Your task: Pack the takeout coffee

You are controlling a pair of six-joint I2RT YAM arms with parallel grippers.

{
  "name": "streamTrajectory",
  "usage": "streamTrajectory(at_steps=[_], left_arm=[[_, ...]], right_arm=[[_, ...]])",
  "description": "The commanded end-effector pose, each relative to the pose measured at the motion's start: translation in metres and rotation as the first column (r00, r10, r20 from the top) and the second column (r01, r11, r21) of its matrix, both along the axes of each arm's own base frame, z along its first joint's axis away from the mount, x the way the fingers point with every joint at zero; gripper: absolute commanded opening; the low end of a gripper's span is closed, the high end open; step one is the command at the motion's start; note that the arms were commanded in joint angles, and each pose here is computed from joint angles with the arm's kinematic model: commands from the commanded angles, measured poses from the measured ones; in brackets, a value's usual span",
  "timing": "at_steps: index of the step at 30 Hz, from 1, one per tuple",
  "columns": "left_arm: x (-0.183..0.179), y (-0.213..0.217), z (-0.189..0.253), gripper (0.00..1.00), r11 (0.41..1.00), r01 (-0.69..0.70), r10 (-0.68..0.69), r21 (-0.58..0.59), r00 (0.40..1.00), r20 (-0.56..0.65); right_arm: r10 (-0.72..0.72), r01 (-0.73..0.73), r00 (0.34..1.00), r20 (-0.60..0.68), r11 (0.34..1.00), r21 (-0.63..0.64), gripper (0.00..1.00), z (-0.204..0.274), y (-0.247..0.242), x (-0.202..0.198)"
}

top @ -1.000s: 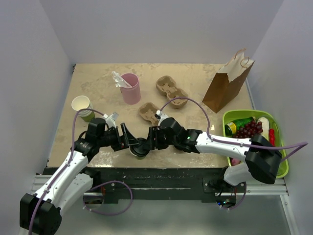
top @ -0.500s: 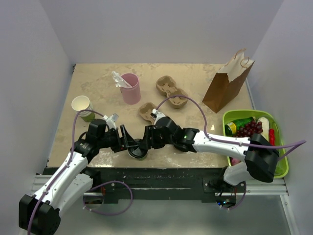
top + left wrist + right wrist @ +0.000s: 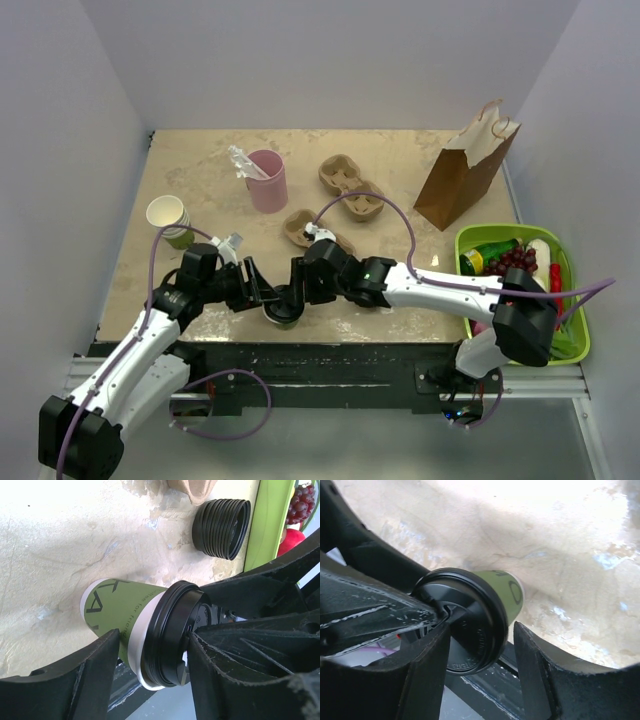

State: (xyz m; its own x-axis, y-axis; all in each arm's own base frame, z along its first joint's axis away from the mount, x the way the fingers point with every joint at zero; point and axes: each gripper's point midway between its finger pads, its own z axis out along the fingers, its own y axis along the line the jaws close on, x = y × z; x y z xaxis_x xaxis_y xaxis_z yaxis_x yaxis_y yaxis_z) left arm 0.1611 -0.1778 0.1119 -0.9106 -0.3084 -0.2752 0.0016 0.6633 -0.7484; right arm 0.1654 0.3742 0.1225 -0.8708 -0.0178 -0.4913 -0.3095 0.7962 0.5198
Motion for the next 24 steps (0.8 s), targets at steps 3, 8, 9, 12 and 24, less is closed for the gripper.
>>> streamTrajectory(at_steps=[3, 8, 9, 12, 24], left_arm=[[0.006, -0.005, 0.015, 0.60, 1.000, 0.022, -0.021, -0.016, 0.999, 0.038], [0.006, -0.007, 0.015, 0.61, 0.999, 0.032, -0.031, -0.023, 0.999, 0.028], [0.006, -0.007, 0.016, 0.62, 0.999, 0.034, -0.034, -0.020, 0.999, 0.028], [0.005, -0.007, 0.018, 0.63, 0.999, 0.036, -0.036, -0.018, 0.999, 0.029], [0.002, 0.001, 0.021, 0.80, 0.998, 0.043, -0.044, 0.042, 0.999, 0.022]], right_arm=[[-0.036, 0.035, 0.999, 0.020, 0.998, 0.043, 0.59, 0.019, -0.006, -0.001], [0.016, -0.014, 1.000, -0.014, 0.993, 0.115, 0.59, 0.025, 0.004, -0.013], [0.015, -0.012, 1.000, -0.018, 0.993, 0.121, 0.60, 0.025, 0.004, -0.014], [0.017, -0.016, 1.000, -0.011, 0.992, 0.128, 0.60, 0.028, 0.004, -0.014], [0.012, -0.012, 1.000, -0.003, 0.994, 0.104, 0.61, 0.025, -0.002, -0.013]])
